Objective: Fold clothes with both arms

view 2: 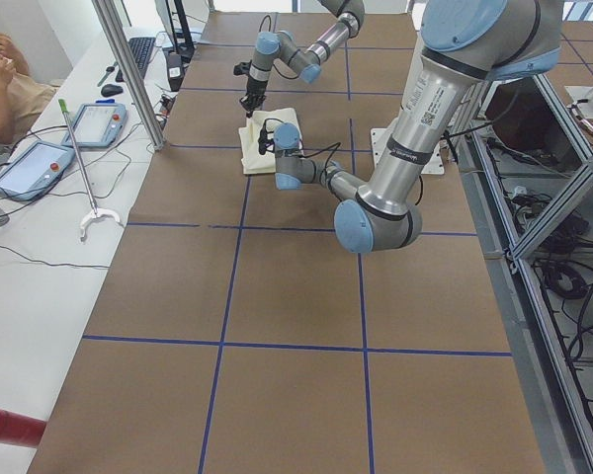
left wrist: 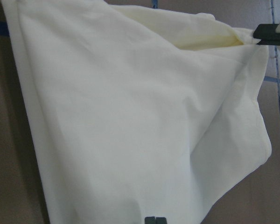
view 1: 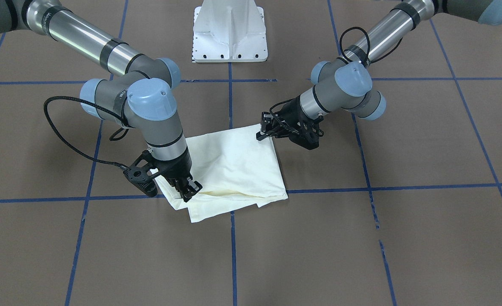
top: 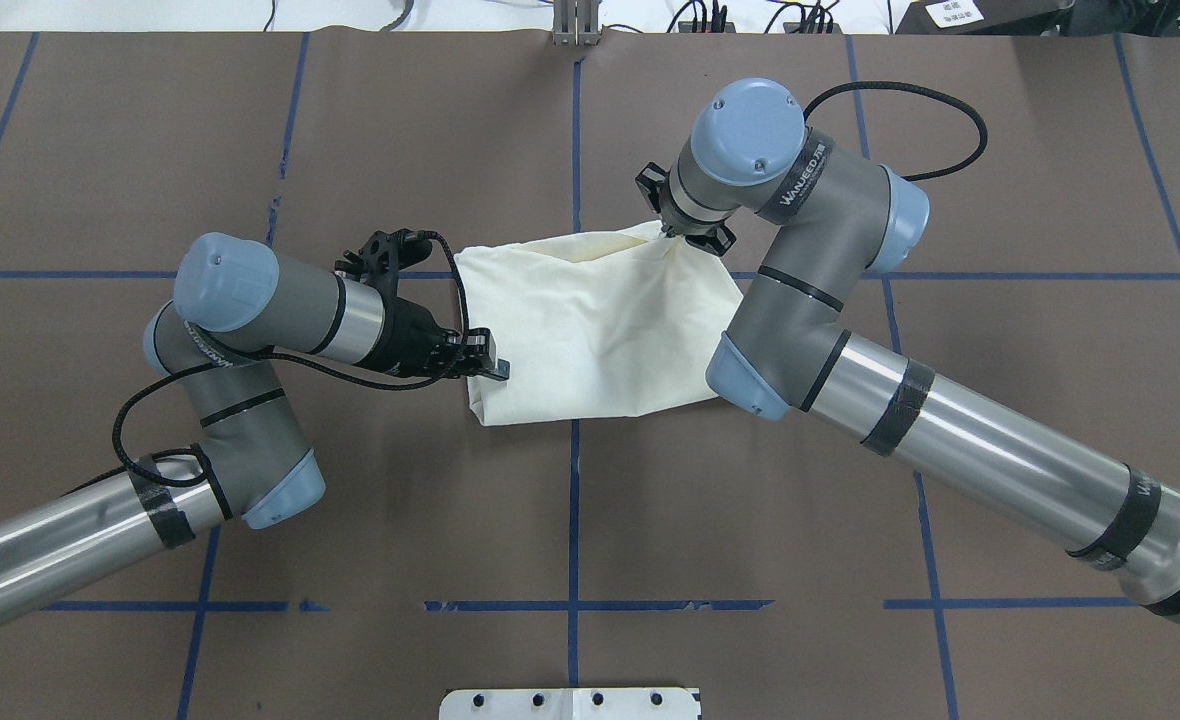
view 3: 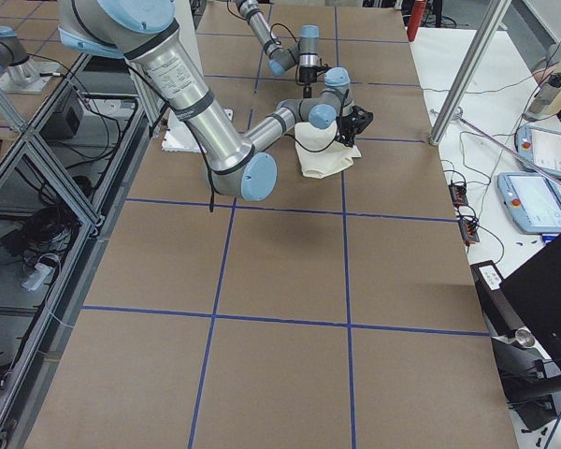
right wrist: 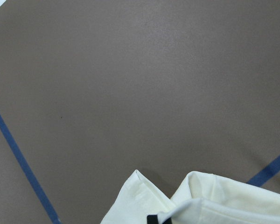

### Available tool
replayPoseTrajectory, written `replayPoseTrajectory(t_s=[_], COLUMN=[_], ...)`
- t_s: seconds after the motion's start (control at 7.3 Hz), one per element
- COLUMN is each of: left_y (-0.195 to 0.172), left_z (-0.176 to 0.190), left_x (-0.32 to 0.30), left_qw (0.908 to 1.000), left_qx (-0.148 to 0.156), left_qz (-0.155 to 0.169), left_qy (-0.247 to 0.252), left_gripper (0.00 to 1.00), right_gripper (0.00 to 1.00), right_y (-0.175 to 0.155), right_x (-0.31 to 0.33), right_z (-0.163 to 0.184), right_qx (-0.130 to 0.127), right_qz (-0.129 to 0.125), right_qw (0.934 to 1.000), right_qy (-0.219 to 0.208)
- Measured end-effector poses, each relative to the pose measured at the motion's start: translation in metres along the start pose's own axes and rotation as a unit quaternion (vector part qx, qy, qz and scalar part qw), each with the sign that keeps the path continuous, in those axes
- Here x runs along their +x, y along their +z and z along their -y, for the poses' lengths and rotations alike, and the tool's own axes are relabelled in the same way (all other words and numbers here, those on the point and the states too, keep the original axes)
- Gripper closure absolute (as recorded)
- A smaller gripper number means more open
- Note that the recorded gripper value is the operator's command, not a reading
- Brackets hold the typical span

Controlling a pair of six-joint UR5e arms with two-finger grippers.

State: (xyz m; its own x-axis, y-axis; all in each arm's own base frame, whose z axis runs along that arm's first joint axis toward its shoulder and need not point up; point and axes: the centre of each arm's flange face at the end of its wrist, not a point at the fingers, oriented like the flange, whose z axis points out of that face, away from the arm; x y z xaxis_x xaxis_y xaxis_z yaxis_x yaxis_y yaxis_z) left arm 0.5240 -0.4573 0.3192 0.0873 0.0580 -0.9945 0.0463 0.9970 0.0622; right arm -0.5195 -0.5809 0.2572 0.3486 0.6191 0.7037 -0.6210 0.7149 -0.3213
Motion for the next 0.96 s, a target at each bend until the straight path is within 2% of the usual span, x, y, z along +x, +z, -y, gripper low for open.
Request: replayPoseTrajectory(t_s=[0.41, 0.55, 0.69, 0.96], left_y=[0.001, -0.001, -0.003, -0.018], left_z=[-0.007, -0.010, -0.012, -0.017], left_x=[-0.023, -0.031, -0.038, -0.047], left_qw=[0.9999, 0.9998, 0.9997, 0.9997], left_qx=[-0.006, -0.007, -0.009, -0.009], left_qz=[0.014, 0.017, 0.021, 0.019], left_qy=[-0.006, -0.009, -0.011, -0.009], left_gripper=[1.00, 1.00, 1.00, 1.00], right_gripper=[1.00, 0.77, 0.01, 0.00], right_y=[-0.001, -0.001, -0.001, -0.004], right_x=[-0.001, -0.001, -0.001, -0.002], right_z=[0.000, 0.001, 0.000, 0.006], right_qx=[0.000, 0.000, 0.000, -0.001], right_qz=[0.001, 0.001, 0.001, 0.002], right_qw=[1.0000, 1.0000, 1.0000, 0.9996], right_qy=[-0.006, -0.007, -0.008, -0.027])
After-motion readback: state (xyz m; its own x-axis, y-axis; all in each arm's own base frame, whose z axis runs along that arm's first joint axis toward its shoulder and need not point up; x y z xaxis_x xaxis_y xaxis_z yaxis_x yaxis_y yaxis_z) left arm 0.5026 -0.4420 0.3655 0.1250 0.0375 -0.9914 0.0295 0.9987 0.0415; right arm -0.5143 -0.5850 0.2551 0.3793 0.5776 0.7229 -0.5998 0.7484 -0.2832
